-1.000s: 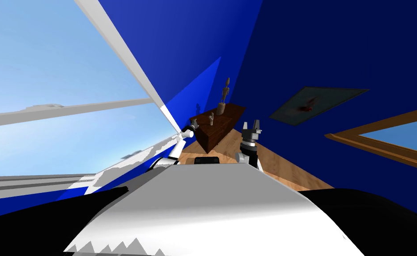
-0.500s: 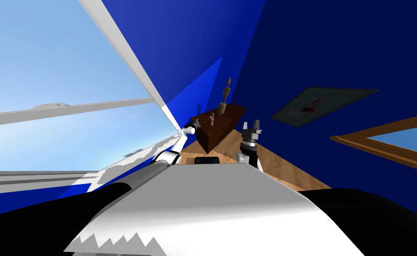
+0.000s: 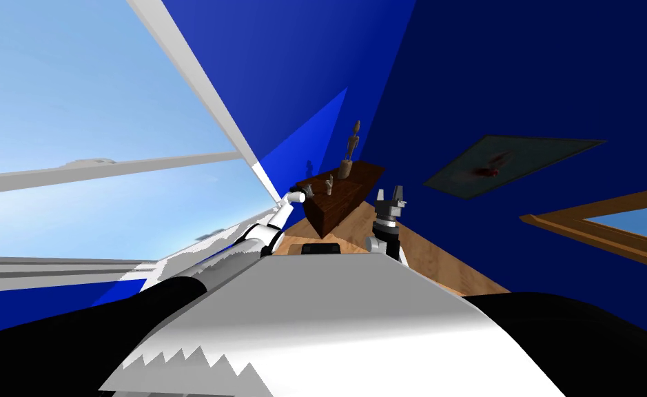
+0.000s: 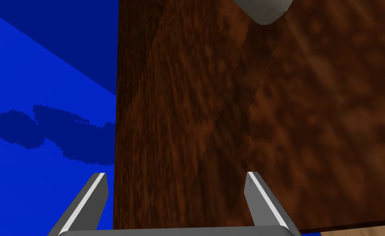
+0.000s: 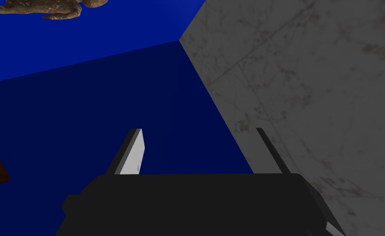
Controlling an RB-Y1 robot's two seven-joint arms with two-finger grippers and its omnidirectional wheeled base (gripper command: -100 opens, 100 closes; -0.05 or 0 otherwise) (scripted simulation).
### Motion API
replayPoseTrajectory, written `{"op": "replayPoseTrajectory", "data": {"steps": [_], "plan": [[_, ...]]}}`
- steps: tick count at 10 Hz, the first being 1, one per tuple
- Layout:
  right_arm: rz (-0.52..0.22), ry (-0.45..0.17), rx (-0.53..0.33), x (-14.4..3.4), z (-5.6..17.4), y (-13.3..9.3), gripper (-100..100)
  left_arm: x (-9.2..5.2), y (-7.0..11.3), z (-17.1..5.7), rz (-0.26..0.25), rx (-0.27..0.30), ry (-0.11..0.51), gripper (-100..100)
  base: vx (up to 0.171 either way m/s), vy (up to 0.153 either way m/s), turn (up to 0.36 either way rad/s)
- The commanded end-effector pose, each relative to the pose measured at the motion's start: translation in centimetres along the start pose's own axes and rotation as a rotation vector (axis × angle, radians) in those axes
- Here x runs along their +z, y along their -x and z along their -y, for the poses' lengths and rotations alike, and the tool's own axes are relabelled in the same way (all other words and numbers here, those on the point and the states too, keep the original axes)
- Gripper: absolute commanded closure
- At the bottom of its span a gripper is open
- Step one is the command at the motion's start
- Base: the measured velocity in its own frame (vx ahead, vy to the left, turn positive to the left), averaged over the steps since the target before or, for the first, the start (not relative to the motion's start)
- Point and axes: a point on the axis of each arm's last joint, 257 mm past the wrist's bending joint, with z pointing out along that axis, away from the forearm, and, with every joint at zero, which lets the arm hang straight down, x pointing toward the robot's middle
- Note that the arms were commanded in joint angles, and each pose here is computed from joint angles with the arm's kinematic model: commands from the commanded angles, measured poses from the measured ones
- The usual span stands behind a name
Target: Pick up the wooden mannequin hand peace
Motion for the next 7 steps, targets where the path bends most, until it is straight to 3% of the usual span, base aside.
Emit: {"op": "replayPoseTrajectory", "data": {"steps": [1, 2, 3, 6, 7], "plan": [[0.0, 0.0, 0.0, 0.0, 0.0, 0.0, 0, 0.2, -0.5, 0.5, 0.0, 0.004, 0.01, -100, 0.003, -0.007, -0.006], [0.0, 0.0, 0.0, 0.0, 0.0, 0.0, 0, 0.8, -0.9, -0.3, 0.005, -0.015, 0.067, -100, 0.003, -0.012, 0.063], [0.0, 0.0, 0.0, 0.0, 0.0, 0.0, 0, 0.9, -1.5, 0.5, 0.001, -0.006, 0.066, -100, 0.004, -0.017, 0.034], [0.0, 0.0, 0.0, 0.0, 0.0, 0.0, 0, 1.5, -2.8, -0.4, 0.01, -0.036, 0.167, -100, 0.01, -0.023, 0.046], [0.0, 0.0, 0.0, 0.0, 0.0, 0.0, 0, 1.6, -3.4, 0.6, 0.01, -0.024, 0.169, -100, 0.009, -0.02, 0.026]]}}
